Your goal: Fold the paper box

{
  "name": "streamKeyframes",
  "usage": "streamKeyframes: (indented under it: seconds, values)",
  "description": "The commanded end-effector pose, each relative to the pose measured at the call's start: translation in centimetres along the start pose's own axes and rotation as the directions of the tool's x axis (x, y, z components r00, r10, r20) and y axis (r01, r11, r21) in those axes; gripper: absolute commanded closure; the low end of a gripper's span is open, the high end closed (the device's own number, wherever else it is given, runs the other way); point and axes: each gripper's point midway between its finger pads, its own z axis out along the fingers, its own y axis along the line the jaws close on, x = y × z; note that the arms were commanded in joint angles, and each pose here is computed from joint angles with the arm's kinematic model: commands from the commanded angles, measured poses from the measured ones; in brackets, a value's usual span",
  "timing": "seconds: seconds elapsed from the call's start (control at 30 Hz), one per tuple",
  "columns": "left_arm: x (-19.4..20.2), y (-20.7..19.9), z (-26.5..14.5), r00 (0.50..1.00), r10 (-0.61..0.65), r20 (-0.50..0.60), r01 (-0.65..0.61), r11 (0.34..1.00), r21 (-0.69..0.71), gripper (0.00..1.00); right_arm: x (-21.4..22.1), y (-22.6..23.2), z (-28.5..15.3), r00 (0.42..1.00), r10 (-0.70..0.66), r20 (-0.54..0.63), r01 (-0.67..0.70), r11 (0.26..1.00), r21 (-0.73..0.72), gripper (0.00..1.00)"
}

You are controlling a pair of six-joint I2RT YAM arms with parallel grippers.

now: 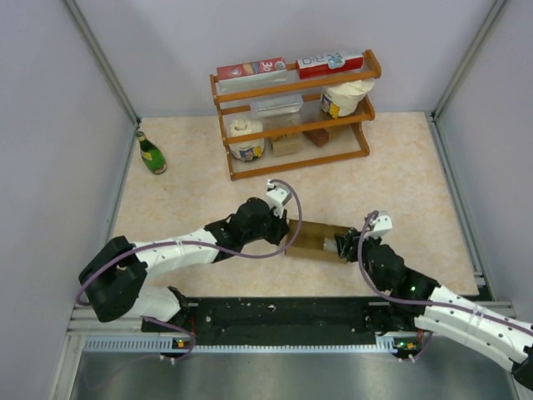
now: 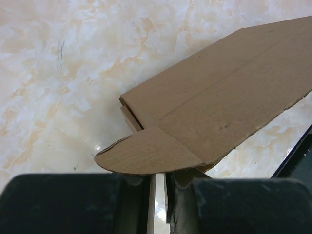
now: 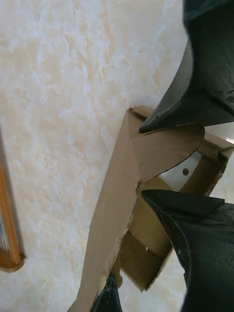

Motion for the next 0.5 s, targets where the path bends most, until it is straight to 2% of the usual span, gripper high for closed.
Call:
streamKeyframes:
  seconds: [0.0, 0.47]
  values:
    - [-1.0, -1.3, 0.2, 0.999, -0.005, 0.038, 0.003, 0.998, 0.056, 0.88, -3.2, 1.8, -1.6, 0.999, 0.044, 0.021, -0.042, 0.996, -0.078, 0.50]
    - [-0.6, -1.3, 0.5, 0.999, -0.012, 0.032, 0.011, 0.998, 0.059, 0.91, -6.6, 3.6, -4.6, 0.998, 0.036, 0.044, -0.025, 0.974, -0.226, 0.46]
